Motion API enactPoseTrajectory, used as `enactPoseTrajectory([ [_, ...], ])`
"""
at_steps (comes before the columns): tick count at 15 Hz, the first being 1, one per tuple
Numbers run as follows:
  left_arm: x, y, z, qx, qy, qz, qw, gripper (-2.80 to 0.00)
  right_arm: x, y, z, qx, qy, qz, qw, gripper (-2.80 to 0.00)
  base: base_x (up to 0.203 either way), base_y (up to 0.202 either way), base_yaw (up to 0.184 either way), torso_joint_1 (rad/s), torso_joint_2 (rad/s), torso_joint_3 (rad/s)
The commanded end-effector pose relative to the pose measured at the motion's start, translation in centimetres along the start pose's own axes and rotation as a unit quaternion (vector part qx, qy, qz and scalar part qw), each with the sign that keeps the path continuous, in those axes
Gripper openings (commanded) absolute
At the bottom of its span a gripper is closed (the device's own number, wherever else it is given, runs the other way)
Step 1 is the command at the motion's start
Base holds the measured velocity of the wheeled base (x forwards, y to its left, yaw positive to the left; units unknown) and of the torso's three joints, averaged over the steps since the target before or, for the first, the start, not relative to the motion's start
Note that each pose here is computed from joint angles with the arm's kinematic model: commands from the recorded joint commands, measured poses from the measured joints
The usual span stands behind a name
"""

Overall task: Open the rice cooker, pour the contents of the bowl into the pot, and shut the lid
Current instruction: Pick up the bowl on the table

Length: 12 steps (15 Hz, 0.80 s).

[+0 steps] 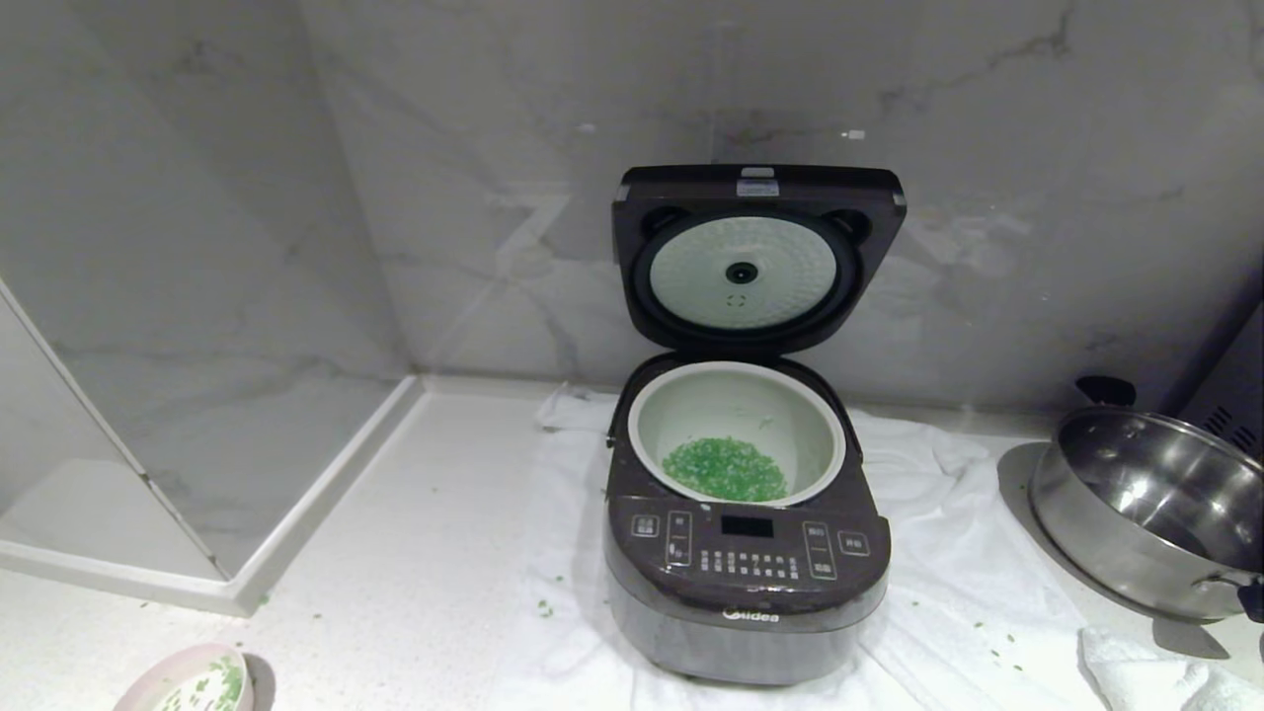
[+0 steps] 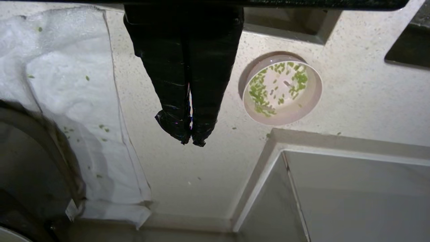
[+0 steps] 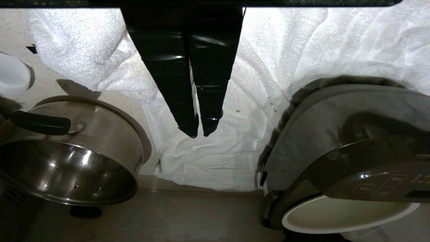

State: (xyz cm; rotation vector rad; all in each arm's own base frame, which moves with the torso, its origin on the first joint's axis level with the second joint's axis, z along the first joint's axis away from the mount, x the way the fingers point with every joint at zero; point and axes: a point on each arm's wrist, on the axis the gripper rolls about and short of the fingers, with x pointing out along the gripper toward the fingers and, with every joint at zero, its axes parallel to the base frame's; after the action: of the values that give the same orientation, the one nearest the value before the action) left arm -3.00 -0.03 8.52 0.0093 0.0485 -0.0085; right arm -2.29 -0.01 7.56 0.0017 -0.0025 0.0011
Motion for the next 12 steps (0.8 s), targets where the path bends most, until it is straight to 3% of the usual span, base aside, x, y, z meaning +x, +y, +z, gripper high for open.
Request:
enactPoseTrajectory([
  [1,0.0,0.0,0.6,0.0,0.004,0.001,1.0,-2.8,0.0,0.0,0.0,0.0,0.0,0.0,1.0,-2.8,0.0,0.0,0.0,0.0,0.0,0.0],
  [4,1.9,0.1,2.5,-0.009,0.097,0.017,0.9951,-2.8,0.0,0.0,0.0,0.0,0.0,0.0,1.0,-2.8,0.0,0.0,0.0,0.0,0.0,0.0],
  [6,4.2,0.2,4.0,-0.028,0.173,0.039,0.9838,-2.8,0.0,0.0,0.0,0.0,0.0,0.0,1.0,-2.8,0.0,0.0,0.0,0.0,0.0,0.0],
  [8,7.4,0.7,5.3,-0.049,0.255,0.079,0.9623,-2.8,0.0,0.0,0.0,0.0,0.0,0.0,1.0,-2.8,0.0,0.0,0.0,0.0,0.0,0.0],
  [10,11.0,1.6,5.7,-0.069,0.332,0.122,0.9328,-2.8,0.0,0.0,0.0,0.0,0.001,0.0,1.0,-2.8,0.0,0.0,0.0,0.0,0.0,0.0],
  [12,13.7,2.6,5.6,-0.086,0.381,0.154,0.9075,-2.8,0.0,0.0,0.0,0.0,0.0,0.0,1.0,-2.8,0.0,0.0,0.0,0.0,0.0,0.0],
])
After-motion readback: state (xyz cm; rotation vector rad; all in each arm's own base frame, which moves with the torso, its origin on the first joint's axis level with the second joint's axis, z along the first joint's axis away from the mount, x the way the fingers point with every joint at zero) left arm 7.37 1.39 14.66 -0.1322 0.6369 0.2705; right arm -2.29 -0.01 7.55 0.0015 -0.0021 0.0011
